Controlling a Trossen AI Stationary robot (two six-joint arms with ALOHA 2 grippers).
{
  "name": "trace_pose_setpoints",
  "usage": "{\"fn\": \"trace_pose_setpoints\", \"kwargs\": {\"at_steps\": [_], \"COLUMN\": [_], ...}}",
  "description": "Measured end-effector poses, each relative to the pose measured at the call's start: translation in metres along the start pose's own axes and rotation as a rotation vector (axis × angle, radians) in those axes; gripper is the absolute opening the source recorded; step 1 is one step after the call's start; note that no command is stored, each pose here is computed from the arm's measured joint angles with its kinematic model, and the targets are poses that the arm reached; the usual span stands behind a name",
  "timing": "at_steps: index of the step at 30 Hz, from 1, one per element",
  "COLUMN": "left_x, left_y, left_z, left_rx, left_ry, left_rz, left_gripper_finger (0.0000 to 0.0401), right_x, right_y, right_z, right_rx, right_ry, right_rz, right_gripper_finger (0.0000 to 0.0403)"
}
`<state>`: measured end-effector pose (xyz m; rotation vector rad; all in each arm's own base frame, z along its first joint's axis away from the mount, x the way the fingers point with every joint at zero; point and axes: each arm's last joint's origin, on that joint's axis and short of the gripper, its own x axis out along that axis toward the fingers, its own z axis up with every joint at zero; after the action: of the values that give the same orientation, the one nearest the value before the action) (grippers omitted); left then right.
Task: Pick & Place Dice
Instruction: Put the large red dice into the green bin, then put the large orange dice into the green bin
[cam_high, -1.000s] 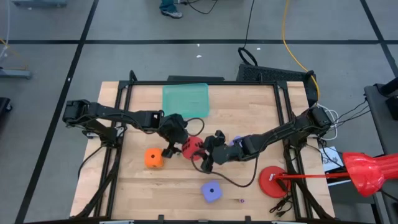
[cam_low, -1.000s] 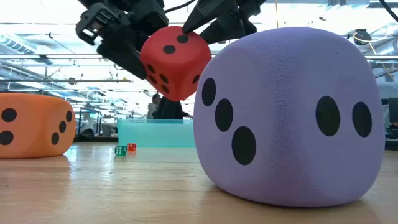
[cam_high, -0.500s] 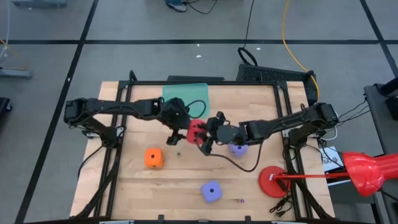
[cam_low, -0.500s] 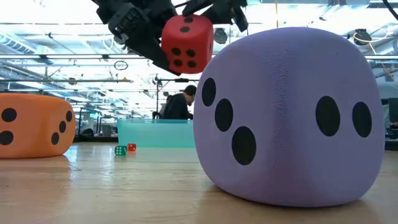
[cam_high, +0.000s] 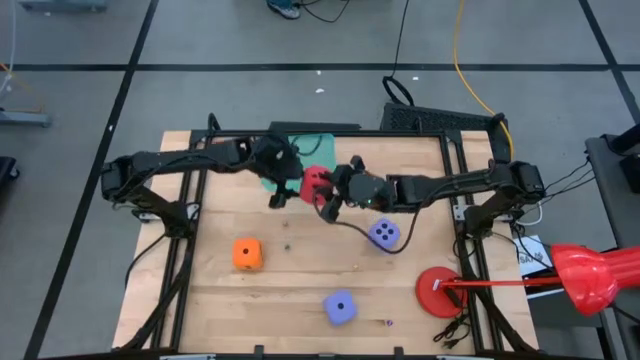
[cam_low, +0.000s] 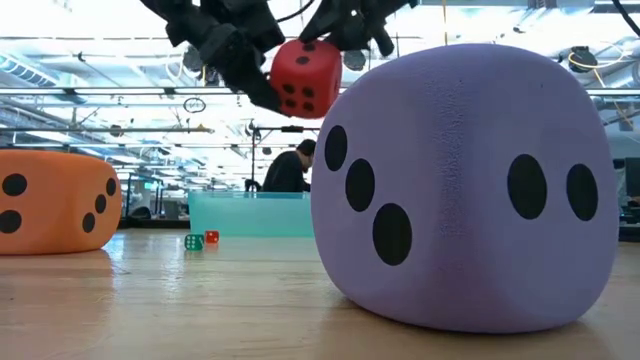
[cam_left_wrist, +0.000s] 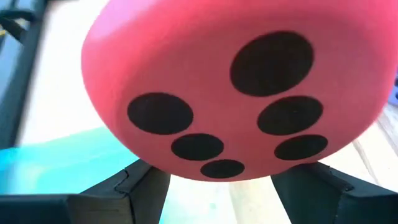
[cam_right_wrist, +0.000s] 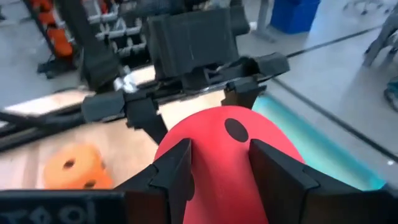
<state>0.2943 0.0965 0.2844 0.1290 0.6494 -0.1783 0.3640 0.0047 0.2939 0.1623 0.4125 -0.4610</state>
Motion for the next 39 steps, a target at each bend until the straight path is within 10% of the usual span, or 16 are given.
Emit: {"fn": "trace_pose_setpoints", "kwargs": {"at_steps": [22, 39], "left_x": [-0.059, -0.025], "left_y": [0.078, 0.106], "left_z": [-0.010, -0.061], "left_rx": [-0.032, -0.162], "left_ry": [-0.179, 0.004], "left_rz": [0.220, 0.129], "left_gripper_finger": [0.0266, 0.0266], "right_x": [0.052, 0.067], "right_y": [-0.069, -0.086], "right_z": [-0.003, 0.002], "right_rx": [-0.020, -0.010], "right_ry": [0.065, 0.022], "right_rz": [0.002, 0.036], "right_gripper_finger": [0.0153, 0.0153]}}
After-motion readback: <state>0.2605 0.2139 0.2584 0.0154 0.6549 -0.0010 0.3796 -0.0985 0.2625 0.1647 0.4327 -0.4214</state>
